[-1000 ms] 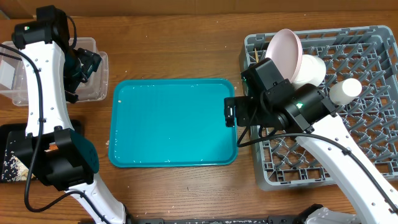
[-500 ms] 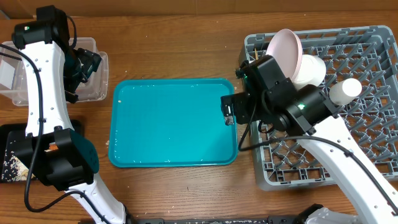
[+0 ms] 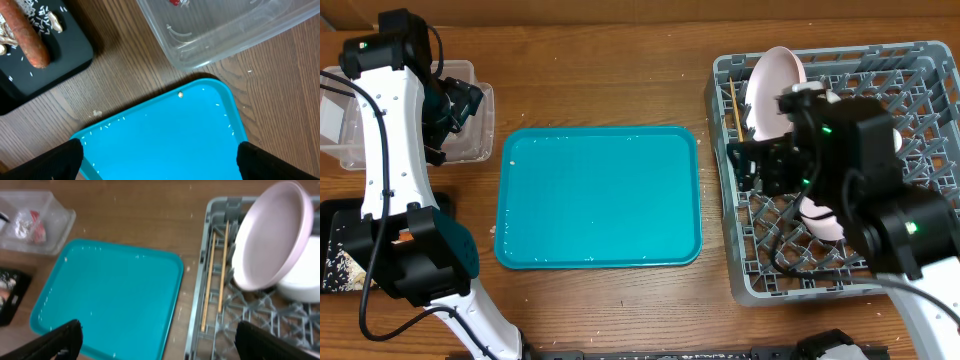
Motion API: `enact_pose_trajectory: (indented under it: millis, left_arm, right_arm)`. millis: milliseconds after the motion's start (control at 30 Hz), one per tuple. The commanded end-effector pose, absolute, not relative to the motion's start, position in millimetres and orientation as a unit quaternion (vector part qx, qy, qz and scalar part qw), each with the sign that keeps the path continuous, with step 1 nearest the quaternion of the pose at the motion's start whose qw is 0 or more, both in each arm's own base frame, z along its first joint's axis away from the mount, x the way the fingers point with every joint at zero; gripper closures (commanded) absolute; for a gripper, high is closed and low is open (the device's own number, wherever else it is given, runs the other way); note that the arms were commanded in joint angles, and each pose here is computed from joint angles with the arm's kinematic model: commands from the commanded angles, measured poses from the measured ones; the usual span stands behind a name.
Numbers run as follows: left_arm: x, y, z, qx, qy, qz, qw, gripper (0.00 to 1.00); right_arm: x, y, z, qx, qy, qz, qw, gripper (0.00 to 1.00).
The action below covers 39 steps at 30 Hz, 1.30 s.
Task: Sort waste into correct bins and load items into the dishwasher
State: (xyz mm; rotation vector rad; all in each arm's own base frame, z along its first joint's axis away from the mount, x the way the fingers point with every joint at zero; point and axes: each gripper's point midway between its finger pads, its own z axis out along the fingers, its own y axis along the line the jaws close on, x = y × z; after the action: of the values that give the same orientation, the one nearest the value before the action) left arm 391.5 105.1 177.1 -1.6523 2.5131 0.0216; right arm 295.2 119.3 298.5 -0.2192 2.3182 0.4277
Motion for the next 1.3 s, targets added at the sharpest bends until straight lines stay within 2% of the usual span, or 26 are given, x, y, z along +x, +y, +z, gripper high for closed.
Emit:
enact_pose_trajectory:
  millis: [0,600,867,1267]
  left_arm:
    - [389,104,187,-0.556,0.828,0.003,0.078,0.0]
    - [389,104,187,-0.556,0.828,0.003,0.078,0.0]
    - [389,103,187,-0.555,0.828,0.002,0.079,0.0]
    - [389,104,187,-0.556,0.827,0.002,0.079,0.0]
  right_arm:
    - [288,112,298,-0.096,0.885,0.189,0.414,0.0]
    - [245,75,202,-0.072,0.777,0.182,0.598,0.0]
    - [240,55,186,-0.046,0.753,0.157,0.637,0.0]
    - [238,38,196,-0.022,0.703,0.123,0.7,0.0]
